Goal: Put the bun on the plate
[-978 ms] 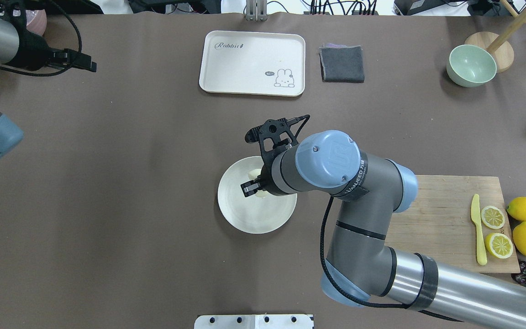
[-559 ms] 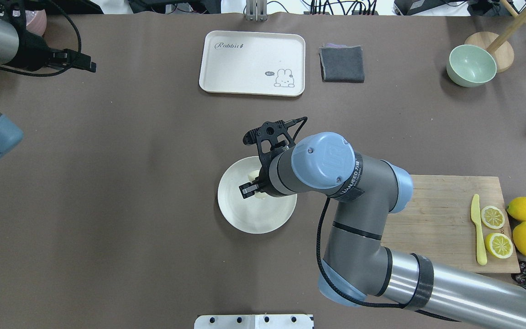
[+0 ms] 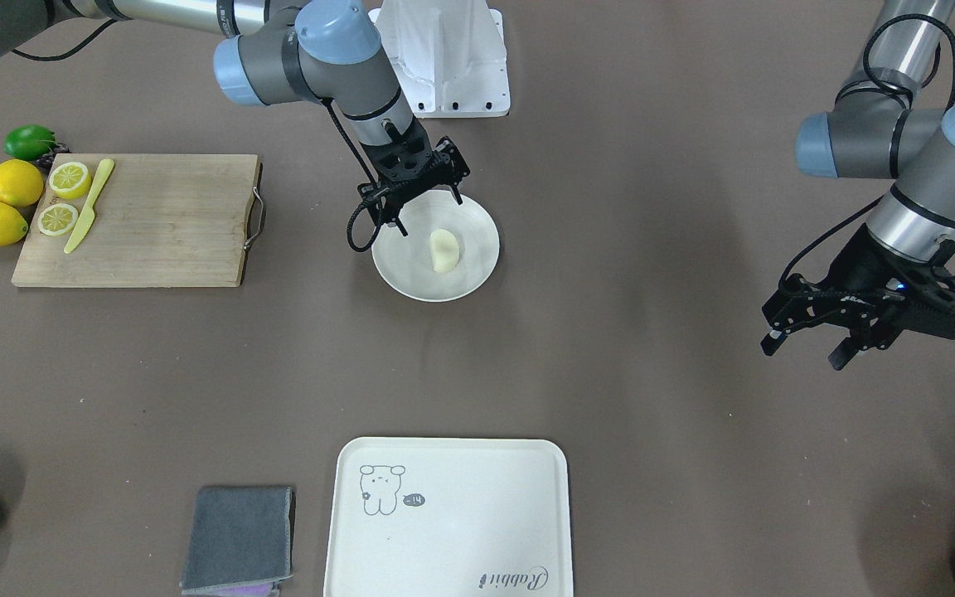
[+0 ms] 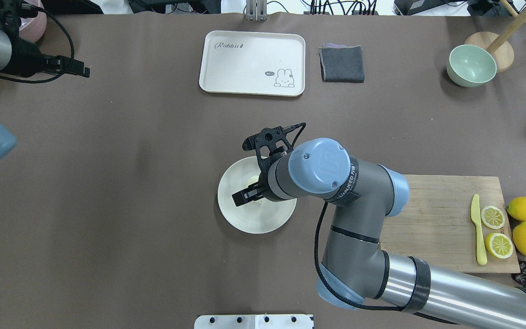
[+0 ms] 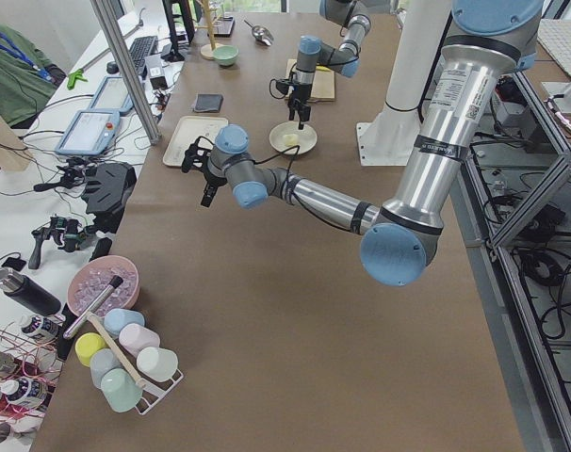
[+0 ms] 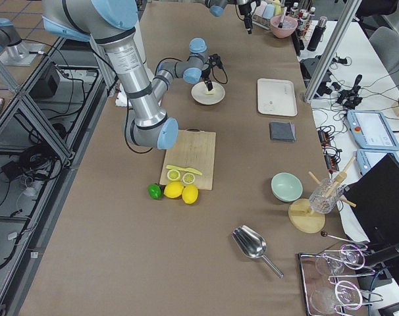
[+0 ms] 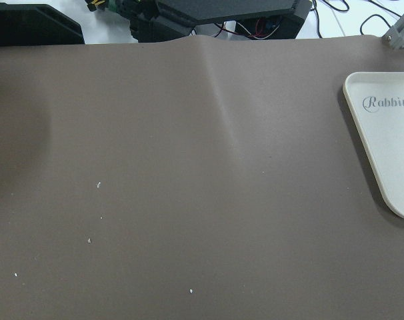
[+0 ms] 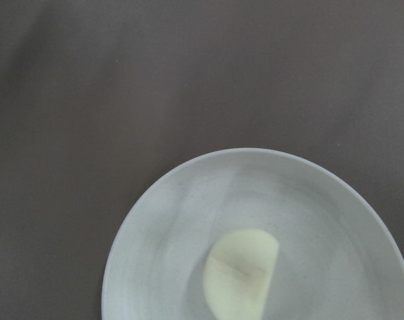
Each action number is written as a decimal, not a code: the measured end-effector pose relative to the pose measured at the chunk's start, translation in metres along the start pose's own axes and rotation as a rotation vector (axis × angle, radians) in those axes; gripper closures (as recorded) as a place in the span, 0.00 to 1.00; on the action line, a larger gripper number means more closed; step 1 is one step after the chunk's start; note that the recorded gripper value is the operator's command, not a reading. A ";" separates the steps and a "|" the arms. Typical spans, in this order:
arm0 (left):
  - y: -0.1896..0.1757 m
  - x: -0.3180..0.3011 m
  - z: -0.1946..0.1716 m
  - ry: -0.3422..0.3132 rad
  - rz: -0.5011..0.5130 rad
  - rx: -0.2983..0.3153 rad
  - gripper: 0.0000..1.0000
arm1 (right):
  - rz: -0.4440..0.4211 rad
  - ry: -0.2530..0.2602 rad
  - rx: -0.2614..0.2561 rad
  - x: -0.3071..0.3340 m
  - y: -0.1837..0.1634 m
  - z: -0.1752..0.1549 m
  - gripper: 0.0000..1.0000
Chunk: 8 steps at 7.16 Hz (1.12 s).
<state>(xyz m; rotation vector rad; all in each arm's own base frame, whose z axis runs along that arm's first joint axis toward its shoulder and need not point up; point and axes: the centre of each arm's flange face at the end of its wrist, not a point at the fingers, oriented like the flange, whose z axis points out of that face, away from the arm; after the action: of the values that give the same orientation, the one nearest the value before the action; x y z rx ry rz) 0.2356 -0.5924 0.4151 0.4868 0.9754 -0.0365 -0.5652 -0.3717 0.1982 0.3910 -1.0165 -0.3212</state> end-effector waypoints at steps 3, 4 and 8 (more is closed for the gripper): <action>-0.006 -0.002 -0.003 -0.002 -0.003 0.005 0.02 | 0.022 0.013 0.033 0.019 -0.021 -0.015 0.00; -0.011 -0.010 -0.009 -0.008 -0.026 0.010 0.02 | 0.040 0.024 0.043 0.040 -0.033 -0.025 0.00; -0.056 -0.120 -0.051 -0.077 -0.209 0.017 0.02 | 0.111 0.050 0.023 0.207 -0.085 -0.111 0.00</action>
<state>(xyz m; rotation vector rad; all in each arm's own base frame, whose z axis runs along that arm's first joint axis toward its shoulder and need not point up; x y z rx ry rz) 0.1132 -0.6435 0.4668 0.3947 0.9478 -0.2505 -0.3742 -0.5184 0.2641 0.3602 -0.9895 -0.1987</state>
